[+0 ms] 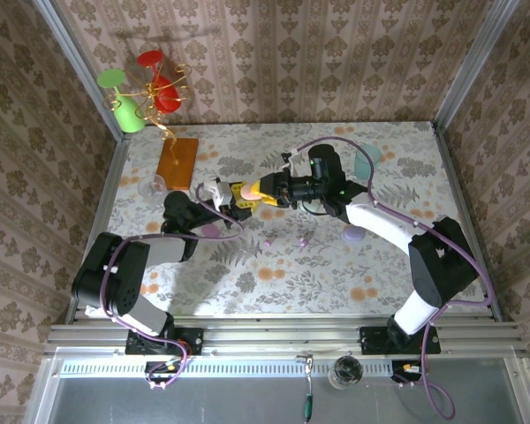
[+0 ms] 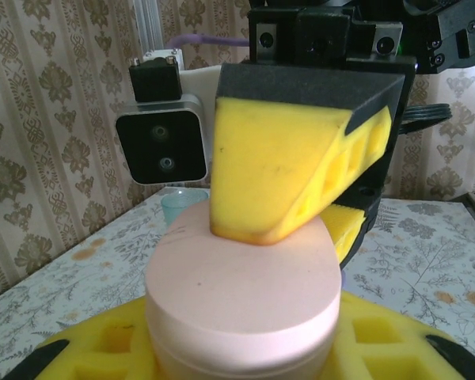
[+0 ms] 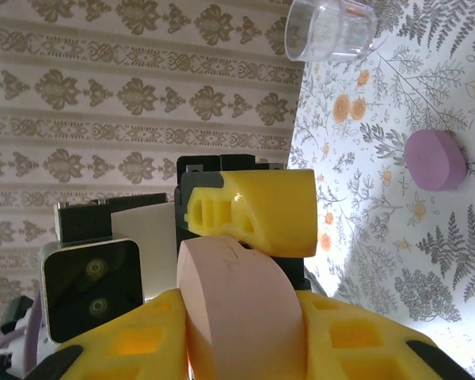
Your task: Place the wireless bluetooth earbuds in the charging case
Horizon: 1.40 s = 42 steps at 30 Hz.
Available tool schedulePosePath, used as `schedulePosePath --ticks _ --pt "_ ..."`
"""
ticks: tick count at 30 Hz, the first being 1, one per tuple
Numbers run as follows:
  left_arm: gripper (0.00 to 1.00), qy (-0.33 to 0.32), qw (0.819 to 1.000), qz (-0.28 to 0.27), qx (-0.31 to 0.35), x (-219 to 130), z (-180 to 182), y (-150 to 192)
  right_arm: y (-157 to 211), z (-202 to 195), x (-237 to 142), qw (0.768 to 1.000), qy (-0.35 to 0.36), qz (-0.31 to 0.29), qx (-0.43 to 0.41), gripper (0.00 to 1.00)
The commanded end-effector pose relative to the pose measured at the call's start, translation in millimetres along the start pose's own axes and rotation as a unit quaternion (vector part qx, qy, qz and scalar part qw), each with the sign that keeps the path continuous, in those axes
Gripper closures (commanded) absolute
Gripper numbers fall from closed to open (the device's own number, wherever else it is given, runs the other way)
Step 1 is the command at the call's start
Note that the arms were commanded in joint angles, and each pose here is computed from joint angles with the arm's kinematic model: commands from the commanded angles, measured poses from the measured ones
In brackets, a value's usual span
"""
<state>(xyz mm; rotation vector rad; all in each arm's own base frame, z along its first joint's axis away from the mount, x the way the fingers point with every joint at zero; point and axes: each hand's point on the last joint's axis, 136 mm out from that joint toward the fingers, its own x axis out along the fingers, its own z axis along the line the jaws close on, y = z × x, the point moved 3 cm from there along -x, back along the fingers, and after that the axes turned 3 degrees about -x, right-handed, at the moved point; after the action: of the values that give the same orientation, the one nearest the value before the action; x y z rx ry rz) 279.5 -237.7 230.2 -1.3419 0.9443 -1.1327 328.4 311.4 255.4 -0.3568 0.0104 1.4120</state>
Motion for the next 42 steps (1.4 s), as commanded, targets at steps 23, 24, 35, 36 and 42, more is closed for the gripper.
schedulePosePath --ticks 23,24,35,36,42 --pt "0.00 -0.169 0.983 0.050 -0.045 -50.9 20.5 21.4 -43.4 -151.2 -7.4 0.965 0.251 -0.079 0.007 0.88" --pt "0.00 -0.191 0.978 0.059 -0.059 -53.4 25.3 23.3 -44.1 -155.5 -3.3 0.965 0.252 -0.076 0.009 0.87" --pt "0.00 -0.430 0.876 0.188 -0.112 -91.5 37.4 43.2 -50.1 -215.5 16.4 0.947 0.311 -0.061 0.048 0.83" --pt "0.00 -0.451 0.864 0.190 -0.118 -98.0 39.3 44.3 -50.8 -217.0 16.4 0.946 0.315 -0.061 0.048 0.81" --pt "0.00 -0.533 0.784 0.255 -0.192 -120.7 34.3 63.9 -56.1 -204.0 5.8 0.939 0.338 -0.066 0.018 0.57"
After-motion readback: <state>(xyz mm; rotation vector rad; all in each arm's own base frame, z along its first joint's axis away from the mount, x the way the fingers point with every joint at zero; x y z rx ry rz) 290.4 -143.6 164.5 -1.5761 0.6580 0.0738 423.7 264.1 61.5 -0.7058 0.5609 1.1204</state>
